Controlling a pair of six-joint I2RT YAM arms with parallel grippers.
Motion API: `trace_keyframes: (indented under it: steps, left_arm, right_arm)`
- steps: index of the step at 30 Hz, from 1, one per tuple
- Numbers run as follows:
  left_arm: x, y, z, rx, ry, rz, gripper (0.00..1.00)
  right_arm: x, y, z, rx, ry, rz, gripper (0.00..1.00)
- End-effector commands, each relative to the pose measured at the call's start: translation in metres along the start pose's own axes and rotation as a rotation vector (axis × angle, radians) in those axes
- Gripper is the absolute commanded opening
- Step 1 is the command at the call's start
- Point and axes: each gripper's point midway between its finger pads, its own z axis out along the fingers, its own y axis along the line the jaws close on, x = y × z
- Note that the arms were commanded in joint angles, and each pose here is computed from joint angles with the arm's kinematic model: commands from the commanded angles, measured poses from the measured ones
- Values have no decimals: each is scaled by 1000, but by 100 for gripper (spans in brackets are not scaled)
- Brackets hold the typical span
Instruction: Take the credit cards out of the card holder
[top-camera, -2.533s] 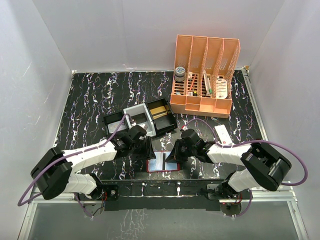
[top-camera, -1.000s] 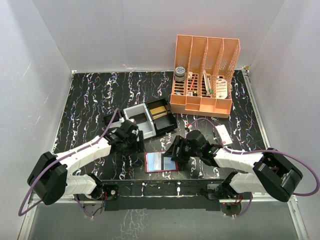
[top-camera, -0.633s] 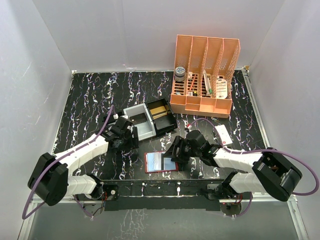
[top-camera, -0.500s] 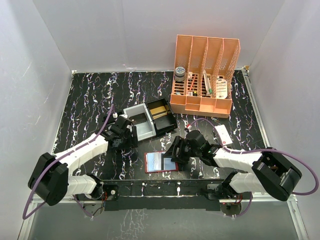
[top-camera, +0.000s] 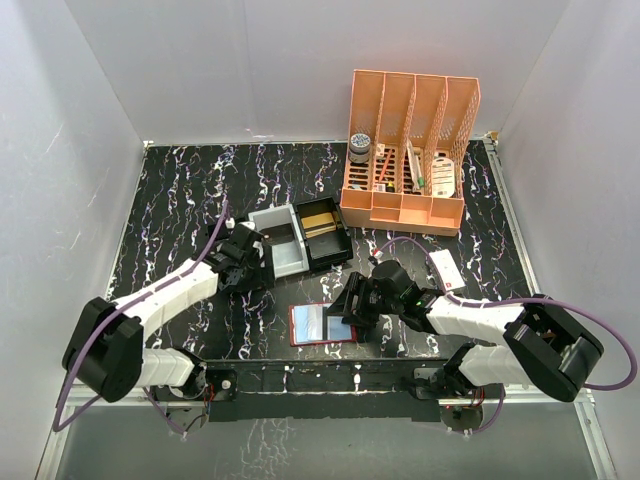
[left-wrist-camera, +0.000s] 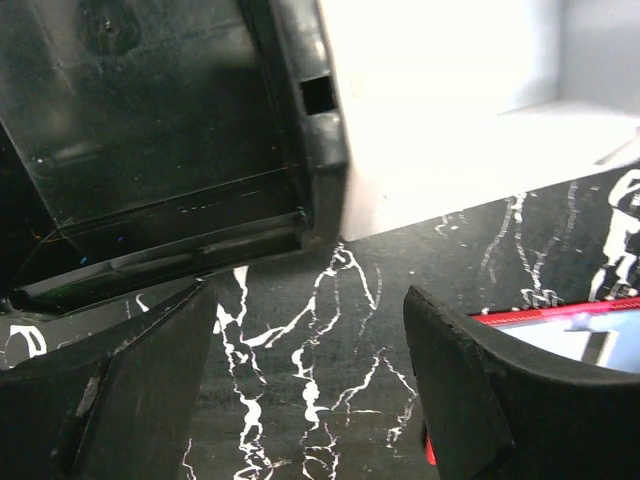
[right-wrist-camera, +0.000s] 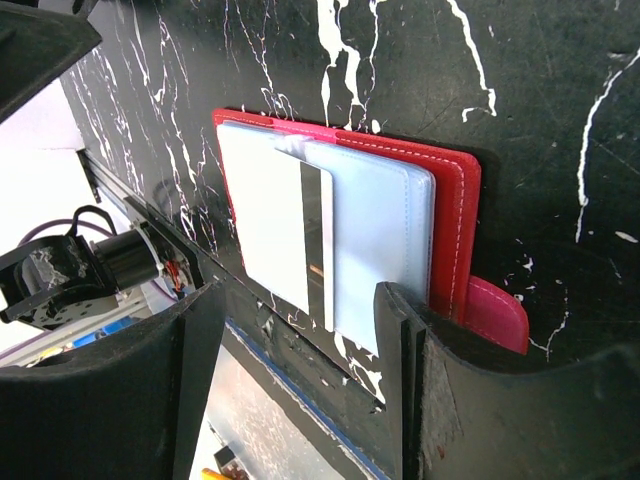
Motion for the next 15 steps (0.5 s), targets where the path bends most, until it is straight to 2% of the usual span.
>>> trace_keyframes:
  steps: [1,5,11,15]
  left_arm:
    - [-16,-19,-27,118,-45,-4,74]
    - [-6,-39,-47,263,-6,-7,74]
    - [19,-84,-68,583,75,-37,71]
    - [28,-108,-75,750,119,-88,63]
  right_arm:
    - [-11,23,2,-69,-22,-22,60]
    - [-10,28,2,-97,-15,-19,58]
    - [-9,37,3,-142,-1,-33,55]
    - [-7,30,8,-125,6,4,50]
